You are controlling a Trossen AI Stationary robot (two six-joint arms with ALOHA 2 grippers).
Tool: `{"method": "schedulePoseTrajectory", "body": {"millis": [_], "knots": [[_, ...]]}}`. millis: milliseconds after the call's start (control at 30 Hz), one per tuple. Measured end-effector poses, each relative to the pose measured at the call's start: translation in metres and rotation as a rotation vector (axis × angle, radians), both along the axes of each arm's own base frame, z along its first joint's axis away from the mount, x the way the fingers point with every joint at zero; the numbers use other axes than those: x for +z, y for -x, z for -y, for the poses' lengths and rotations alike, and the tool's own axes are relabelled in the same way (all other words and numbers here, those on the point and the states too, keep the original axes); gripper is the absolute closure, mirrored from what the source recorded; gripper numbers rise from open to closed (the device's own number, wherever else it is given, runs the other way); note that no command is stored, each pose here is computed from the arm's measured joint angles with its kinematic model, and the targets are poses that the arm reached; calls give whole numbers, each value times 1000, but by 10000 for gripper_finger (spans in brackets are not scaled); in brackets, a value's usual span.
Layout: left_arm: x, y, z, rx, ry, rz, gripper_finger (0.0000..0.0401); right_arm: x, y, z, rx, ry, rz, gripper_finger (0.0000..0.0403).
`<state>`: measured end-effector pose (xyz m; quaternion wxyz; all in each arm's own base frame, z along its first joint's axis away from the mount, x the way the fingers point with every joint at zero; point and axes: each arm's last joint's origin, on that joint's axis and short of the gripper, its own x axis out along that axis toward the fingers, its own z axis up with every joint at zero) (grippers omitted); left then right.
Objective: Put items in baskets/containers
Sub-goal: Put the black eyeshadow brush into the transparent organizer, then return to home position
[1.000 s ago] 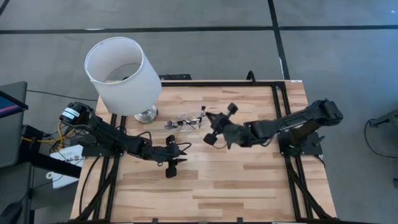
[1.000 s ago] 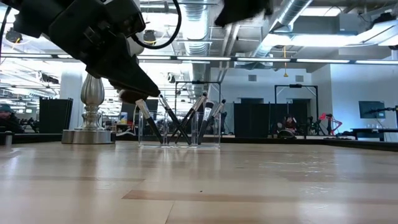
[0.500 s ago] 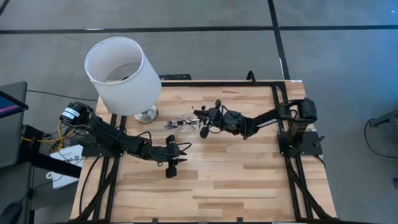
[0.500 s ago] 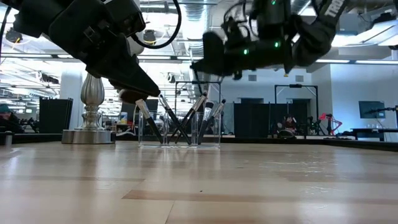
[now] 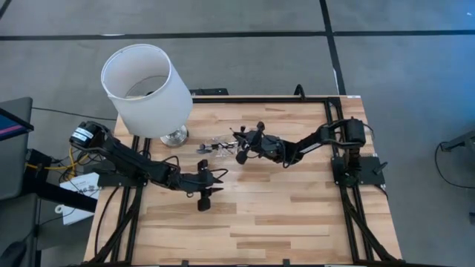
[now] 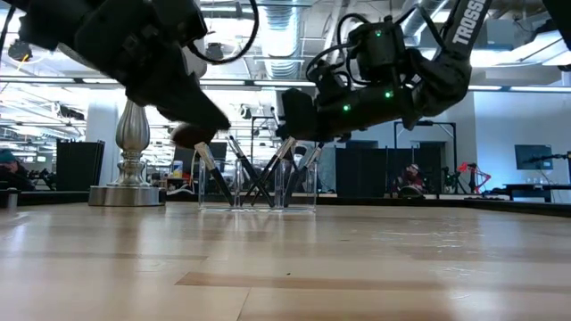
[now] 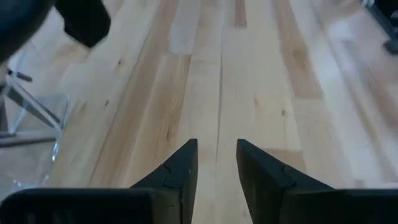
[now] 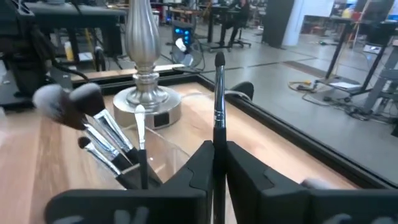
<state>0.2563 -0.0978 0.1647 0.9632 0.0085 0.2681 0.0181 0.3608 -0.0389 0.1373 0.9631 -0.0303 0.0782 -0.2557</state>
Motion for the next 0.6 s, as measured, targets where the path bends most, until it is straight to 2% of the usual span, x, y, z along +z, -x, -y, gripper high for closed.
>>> {"method": "schedulePoseTrajectory", "body": {"millis": [267, 433, 600], "knots": [[38, 20, -2, -17, 40, 90, 293, 3, 0, -4, 9, 2, 7, 308], [60, 43, -7, 23, 4, 114, 293, 18, 2, -14, 41, 19, 30, 273], [81, 69, -15, 52, -18, 154, 293, 34, 8, -22, 65, 38, -42, 247]]}}
